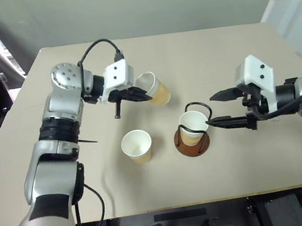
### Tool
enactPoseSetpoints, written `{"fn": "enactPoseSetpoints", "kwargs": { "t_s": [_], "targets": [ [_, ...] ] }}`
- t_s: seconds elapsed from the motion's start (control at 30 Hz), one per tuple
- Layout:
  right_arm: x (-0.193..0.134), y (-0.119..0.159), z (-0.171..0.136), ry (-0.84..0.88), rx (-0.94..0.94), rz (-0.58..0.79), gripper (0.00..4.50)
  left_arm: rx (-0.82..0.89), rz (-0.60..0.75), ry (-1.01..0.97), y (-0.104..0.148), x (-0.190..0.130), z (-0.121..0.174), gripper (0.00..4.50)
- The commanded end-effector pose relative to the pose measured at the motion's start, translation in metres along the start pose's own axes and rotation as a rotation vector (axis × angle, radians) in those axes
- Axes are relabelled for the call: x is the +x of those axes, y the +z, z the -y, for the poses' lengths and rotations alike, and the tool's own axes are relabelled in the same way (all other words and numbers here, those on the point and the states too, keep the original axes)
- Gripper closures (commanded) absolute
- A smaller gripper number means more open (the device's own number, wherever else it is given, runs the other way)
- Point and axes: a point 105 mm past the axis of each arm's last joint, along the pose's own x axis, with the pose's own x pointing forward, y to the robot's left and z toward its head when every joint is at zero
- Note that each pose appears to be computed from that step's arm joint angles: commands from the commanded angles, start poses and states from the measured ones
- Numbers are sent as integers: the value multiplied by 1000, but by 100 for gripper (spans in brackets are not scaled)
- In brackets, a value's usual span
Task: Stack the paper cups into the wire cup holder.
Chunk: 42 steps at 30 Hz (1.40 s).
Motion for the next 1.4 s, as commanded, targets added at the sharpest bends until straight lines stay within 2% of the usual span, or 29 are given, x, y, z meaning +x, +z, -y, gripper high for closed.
{"fn": "enactPoseSetpoints", "kwargs": {
  "t_s": [0.03,0.43,0.53,0.73,0.83,1.03,1.4],
  "targets": [
    [-9,8,4,-43,-43,20,112,61,40,4,25,-9,-9,446],
    [-14,-8,-5,-3,-30,-48,112,66,177,-118,85,-15,-15,446],
    [-17,-14,-7,-4,-17,-68,112,88,216,-187,106,-13,-10,446],
    [-17,-18,-9,-7,-27,-87,112,96,242,-308,122,-7,5,446],
    [-17,-18,-11,-5,-32,-87,112,106,224,-348,123,-2,10,446],
    [-16,-15,-14,-1,-34,-80,112,133,125,-411,108,6,17,446],
    [-15,-13,-15,-11,-31,-71,112,213,79,-465,104,21,21,446]
  ]
}}
